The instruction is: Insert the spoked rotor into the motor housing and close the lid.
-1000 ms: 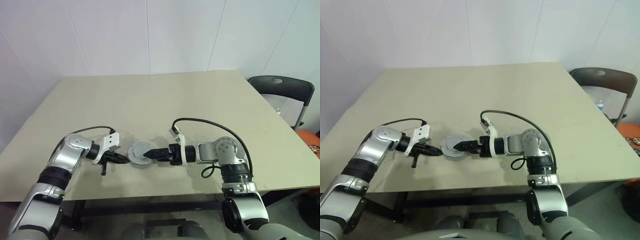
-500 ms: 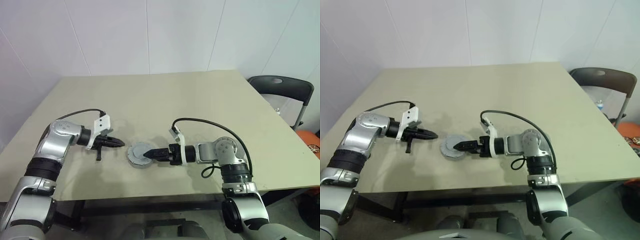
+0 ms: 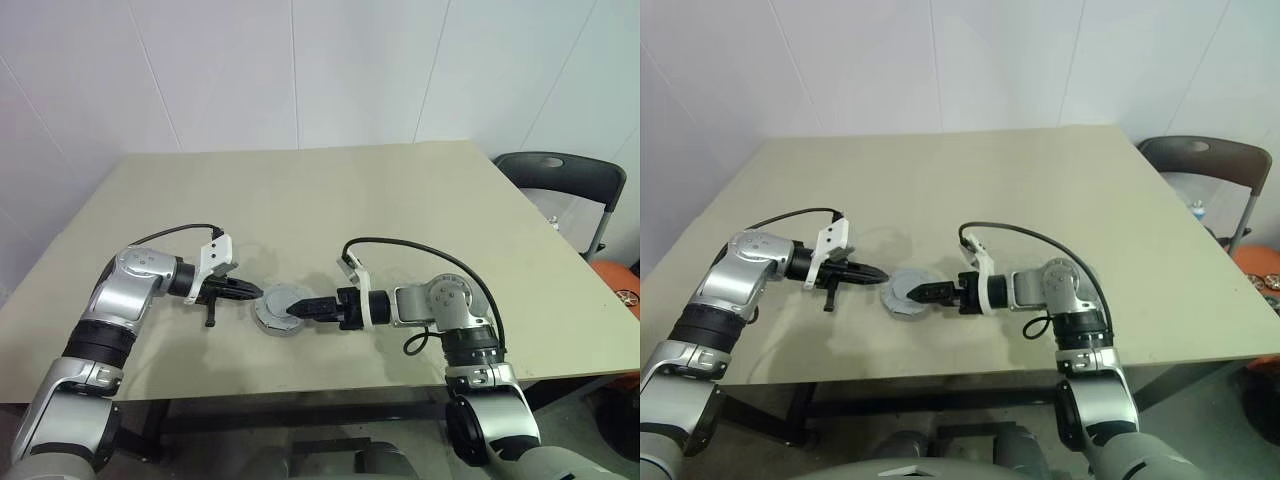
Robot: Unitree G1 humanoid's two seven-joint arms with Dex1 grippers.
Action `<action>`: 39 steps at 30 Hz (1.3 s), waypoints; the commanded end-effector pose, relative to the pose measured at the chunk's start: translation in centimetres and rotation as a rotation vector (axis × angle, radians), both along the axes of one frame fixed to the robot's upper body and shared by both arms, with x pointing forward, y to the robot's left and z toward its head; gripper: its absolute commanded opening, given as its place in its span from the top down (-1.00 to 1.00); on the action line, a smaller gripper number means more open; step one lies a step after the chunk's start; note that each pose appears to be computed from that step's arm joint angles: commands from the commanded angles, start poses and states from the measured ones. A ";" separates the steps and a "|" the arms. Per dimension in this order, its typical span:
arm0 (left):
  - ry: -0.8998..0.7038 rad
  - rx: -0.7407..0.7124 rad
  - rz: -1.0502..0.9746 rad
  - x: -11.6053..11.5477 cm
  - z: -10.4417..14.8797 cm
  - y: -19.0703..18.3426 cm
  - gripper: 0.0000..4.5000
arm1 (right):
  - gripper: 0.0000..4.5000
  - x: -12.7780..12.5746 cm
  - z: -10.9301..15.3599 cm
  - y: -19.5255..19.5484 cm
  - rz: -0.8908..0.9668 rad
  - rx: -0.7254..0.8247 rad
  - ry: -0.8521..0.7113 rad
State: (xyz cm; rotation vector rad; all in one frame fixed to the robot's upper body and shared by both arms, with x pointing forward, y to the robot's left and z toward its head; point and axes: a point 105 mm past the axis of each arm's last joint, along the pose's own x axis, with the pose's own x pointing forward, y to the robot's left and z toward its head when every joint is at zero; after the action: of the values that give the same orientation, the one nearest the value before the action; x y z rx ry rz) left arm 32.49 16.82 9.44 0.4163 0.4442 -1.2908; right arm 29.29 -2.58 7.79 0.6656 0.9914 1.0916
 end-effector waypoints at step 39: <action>-0.020 0.040 -0.002 0.2 -0.2 -0.1 1.00 | -0.98 1.2 -1.8 1.6 -0.043 -0.120 -0.103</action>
State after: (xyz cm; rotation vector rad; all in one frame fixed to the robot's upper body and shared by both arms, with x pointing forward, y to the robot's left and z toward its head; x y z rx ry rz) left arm 32.39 16.70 8.48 0.4299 0.4734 -1.2826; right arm 30.05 -1.23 5.66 0.5314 0.9605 1.0204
